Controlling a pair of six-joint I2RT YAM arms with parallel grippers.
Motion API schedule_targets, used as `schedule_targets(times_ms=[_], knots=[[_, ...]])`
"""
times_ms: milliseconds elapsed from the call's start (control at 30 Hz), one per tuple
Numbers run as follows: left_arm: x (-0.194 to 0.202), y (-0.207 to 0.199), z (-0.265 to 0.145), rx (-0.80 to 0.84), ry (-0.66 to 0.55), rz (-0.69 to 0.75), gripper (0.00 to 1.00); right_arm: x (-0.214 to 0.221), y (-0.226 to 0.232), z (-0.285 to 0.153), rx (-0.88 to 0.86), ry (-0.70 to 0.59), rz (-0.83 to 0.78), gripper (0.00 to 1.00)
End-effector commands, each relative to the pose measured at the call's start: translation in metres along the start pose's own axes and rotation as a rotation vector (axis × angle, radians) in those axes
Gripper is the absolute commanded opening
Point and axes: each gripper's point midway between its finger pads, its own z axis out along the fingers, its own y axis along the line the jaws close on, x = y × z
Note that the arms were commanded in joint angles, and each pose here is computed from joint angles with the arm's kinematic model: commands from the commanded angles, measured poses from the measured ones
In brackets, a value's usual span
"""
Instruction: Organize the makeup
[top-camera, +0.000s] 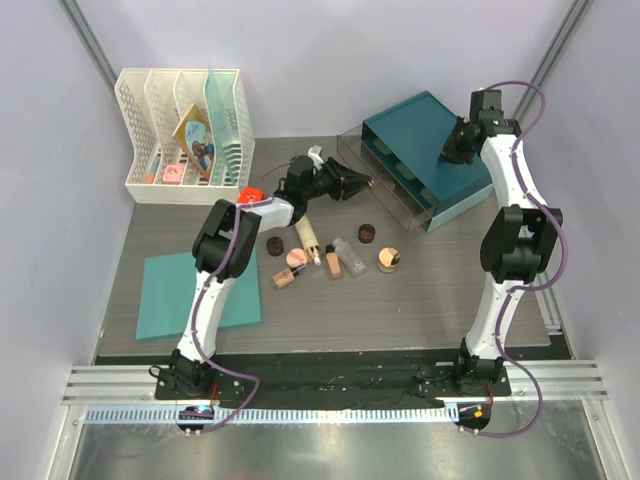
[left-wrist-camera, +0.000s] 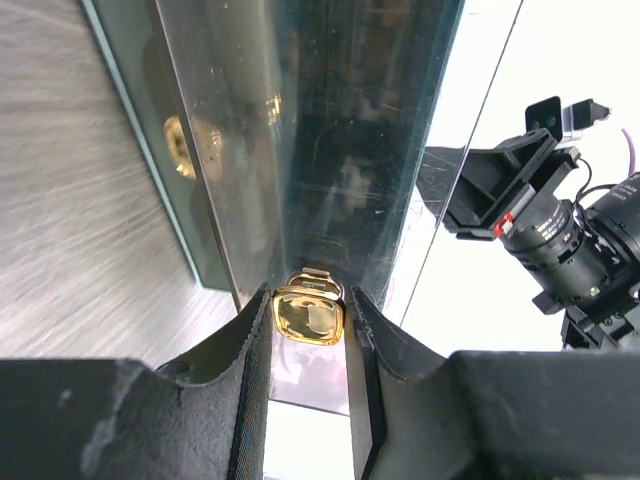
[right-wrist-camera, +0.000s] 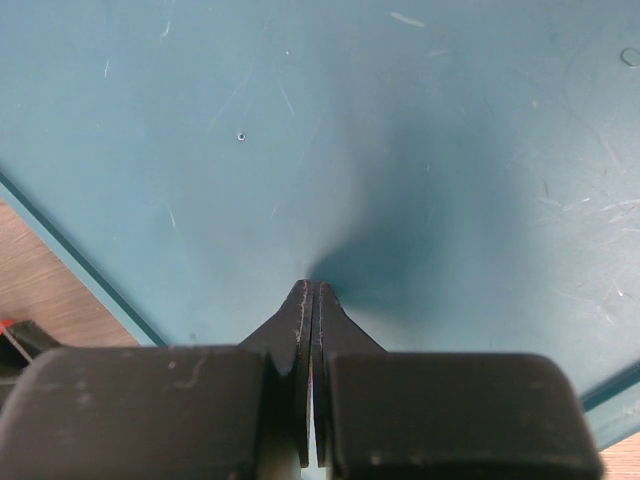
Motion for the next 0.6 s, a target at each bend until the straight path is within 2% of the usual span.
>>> schedule_targets(times_ms=[0, 467, 533, 567], knots=[[0.014, -0.016, -0.023, 0.016, 0.048, 0.062, 0.0, 0.05, -0.024, 0.012, 0.082, 0.174, -0.017, 0.01], [0.026, 0.004, -0.054, -0.058, 0.057, 0.079, 0.04, 0.056, -0.021, 0.015, 0.061, 0.197, -0.013, 0.01], [0.027, 0.004, -0.055, -0.059, 0.062, 0.087, 0.11, 0.058, -0.021, 0.016, 0.055, 0.205, -0.01, 0.02], [0.027, 0.004, -0.055, -0.059, 0.064, 0.097, 0.2, 0.057, -0.02, 0.016, 0.053, 0.204, -0.01, 0.02]])
